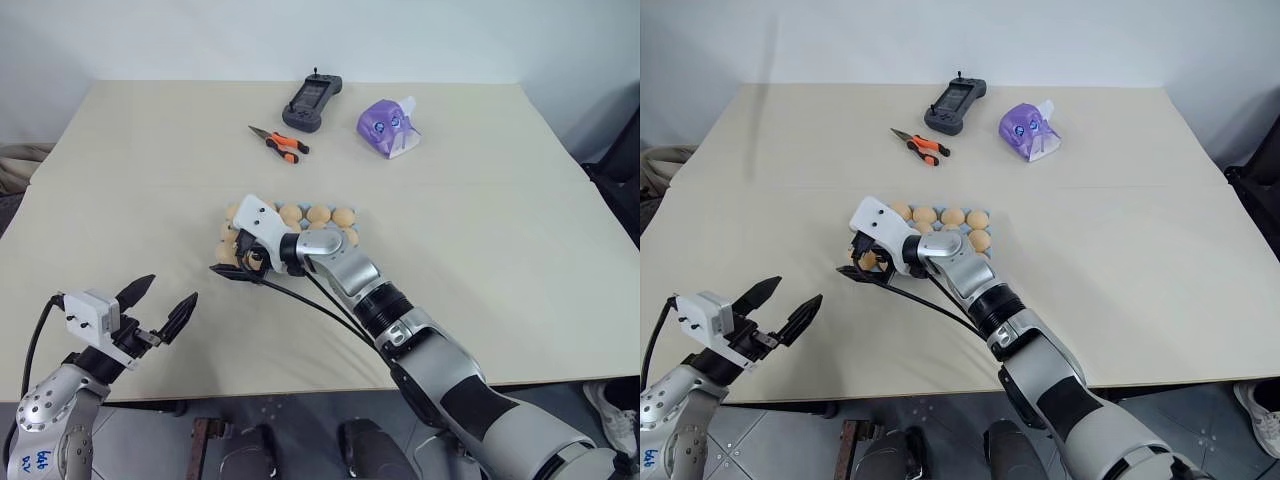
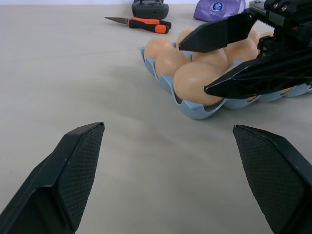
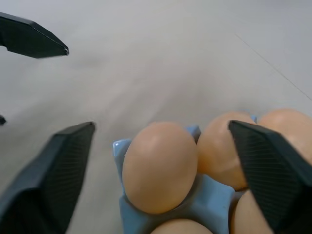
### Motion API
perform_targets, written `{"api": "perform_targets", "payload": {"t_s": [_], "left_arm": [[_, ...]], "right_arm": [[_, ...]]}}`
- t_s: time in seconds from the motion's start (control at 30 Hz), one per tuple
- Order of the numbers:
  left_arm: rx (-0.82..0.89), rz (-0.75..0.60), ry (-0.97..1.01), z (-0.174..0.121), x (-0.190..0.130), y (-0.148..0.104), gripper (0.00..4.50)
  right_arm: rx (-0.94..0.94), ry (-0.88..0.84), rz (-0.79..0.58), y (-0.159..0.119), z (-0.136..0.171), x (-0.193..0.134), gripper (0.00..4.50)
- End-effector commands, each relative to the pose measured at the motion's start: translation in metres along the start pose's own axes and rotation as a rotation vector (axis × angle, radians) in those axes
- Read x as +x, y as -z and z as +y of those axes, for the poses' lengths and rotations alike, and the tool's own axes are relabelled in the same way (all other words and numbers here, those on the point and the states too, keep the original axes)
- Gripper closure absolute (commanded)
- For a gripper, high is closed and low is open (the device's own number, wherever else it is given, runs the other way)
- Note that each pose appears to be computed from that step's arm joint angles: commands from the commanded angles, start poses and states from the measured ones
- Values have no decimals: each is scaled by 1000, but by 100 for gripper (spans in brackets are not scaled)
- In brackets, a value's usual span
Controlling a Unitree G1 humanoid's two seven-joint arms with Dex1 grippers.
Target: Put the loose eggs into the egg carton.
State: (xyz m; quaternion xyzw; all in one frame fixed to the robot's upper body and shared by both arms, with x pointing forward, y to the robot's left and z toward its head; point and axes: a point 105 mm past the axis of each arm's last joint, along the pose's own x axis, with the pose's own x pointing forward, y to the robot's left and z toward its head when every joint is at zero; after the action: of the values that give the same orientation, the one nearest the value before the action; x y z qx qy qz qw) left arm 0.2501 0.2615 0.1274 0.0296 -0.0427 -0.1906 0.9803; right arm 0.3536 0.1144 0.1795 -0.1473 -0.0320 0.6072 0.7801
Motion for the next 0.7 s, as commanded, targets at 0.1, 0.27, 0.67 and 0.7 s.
{"api": "perform_targets", "payload": {"t_s": [0.1, 0.27, 0.67, 0.7], "left_arm": [[37, -40, 45, -4, 5, -15, 0], [55, -37, 76, -5, 12, -17, 0], [141, 46, 193, -9, 19, -10, 0], [153, 56, 205, -9, 19, -8, 0]], "right_arm": [[-69, -76, -232, -46, 5, -41, 3], [-92, -24, -255, -26, -2, -112, 3], [-60, 410, -22, 68, -16, -291, 3], [-56, 423, -10, 72, -15, -299, 3]]}}
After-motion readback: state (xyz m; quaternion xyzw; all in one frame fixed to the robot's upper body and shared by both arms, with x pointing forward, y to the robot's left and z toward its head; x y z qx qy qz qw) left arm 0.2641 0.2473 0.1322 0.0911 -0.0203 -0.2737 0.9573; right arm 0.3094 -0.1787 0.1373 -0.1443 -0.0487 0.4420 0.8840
